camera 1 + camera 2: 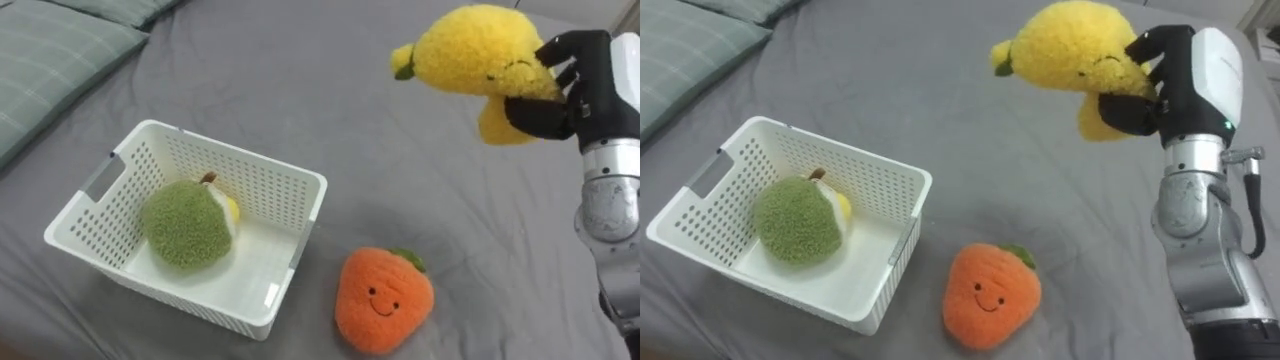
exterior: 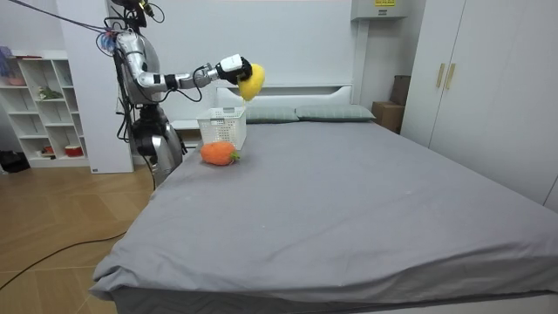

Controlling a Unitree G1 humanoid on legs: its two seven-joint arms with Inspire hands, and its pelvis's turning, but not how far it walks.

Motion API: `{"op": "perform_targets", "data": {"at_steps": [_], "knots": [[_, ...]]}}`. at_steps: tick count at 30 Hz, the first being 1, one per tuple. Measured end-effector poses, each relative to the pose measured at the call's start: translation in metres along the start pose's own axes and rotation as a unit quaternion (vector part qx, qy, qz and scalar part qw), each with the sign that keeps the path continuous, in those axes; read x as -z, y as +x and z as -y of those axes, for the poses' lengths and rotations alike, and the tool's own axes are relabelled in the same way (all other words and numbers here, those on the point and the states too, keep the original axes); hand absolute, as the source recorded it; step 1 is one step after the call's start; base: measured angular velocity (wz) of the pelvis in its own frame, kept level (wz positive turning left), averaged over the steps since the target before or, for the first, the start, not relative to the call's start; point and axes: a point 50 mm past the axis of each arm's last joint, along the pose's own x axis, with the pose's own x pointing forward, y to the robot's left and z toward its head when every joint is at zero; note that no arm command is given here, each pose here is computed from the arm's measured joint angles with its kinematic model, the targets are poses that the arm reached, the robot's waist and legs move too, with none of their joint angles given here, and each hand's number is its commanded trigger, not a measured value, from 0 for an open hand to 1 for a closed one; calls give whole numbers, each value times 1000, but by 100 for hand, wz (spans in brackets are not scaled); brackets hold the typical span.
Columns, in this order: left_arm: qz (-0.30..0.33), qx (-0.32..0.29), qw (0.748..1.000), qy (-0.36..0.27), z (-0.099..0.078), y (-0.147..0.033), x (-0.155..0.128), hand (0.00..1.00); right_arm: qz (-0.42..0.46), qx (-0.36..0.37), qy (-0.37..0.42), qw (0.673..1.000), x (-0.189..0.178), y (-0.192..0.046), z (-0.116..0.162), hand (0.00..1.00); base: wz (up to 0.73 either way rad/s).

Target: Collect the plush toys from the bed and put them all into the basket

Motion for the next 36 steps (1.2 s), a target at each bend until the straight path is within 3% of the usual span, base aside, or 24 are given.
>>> {"op": "perform_targets", "data": {"at_steps": [7, 17, 22, 34, 36], "knots": [[13, 23, 1000, 12, 19, 4, -10, 0, 55, -11, -14, 998, -25, 2, 6, 100, 2], [11, 20, 1000, 5, 19, 6, -14, 0, 80, -47, 23, 995, -52, -1, 1, 100, 0], [11, 24, 999, 44, 24, 8, -18, 0, 119, -104, 18, 987, -80, -3, -20, 100, -5], [16, 36, 998, 46, 34, 9, -24, 0, 154, -234, 33, 959, -112, -21, -65, 100, 4], [16, 36, 998, 46, 34, 10, -25, 0, 156, -260, 36, 952, -116, -25, -71, 86, 2]]}}
